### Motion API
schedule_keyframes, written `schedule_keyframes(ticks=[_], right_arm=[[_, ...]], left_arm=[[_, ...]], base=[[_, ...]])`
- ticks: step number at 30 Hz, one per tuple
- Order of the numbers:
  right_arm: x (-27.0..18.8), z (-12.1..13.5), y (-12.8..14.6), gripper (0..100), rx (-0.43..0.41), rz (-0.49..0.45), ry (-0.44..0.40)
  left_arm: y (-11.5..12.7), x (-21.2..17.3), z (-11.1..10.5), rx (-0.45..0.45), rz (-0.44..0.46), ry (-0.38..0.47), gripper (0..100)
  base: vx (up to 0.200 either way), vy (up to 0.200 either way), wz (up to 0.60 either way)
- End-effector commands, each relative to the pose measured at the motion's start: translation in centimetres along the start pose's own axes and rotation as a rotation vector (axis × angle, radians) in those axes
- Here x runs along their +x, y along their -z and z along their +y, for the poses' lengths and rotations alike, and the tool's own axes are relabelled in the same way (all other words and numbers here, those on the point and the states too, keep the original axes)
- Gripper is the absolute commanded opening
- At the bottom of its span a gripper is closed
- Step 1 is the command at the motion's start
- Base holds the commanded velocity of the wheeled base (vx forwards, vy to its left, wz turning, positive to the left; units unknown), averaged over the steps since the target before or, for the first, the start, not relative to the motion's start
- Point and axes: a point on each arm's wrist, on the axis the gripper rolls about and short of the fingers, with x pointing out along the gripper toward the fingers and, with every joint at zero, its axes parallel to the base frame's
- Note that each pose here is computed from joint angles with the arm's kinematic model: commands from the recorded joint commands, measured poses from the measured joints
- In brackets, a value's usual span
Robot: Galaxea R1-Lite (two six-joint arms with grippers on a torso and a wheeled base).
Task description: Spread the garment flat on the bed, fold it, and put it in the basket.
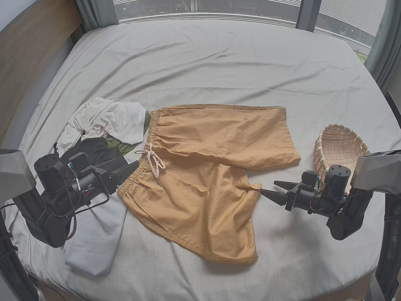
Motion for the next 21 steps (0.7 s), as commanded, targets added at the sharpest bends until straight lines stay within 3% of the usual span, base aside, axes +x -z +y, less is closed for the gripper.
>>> schedule_keyframes(ticks=[1, 19, 20, 21], right_arm=[[0.4, -0.3, 0.9, 100, 0.004, 0.018, 0.019], [2.2, -0.5, 1.9, 100, -0.055, 0.021, 0.024], [2.4, -0.5, 2.0, 0, -0.056, 0.021, 0.026], [2.5, -0.5, 2.0, 0, -0.058, 0.018, 0.025]], left_arm=[[0.2, 0.1, -0.1, -0.003, 0.005, 0.006, 100], [0.1, 0.2, -0.4, -0.002, 0.005, 0.014, 100], [0.2, 0.2, -0.4, -0.002, 0.006, 0.015, 100], [0.1, 0.2, -0.5, -0.002, 0.005, 0.017, 100]], base=[[0.0, 0.0, 0.0], [0.0, 0.0, 0.0], [0.0, 0.0, 0.0], [0.0, 0.0, 0.0]])
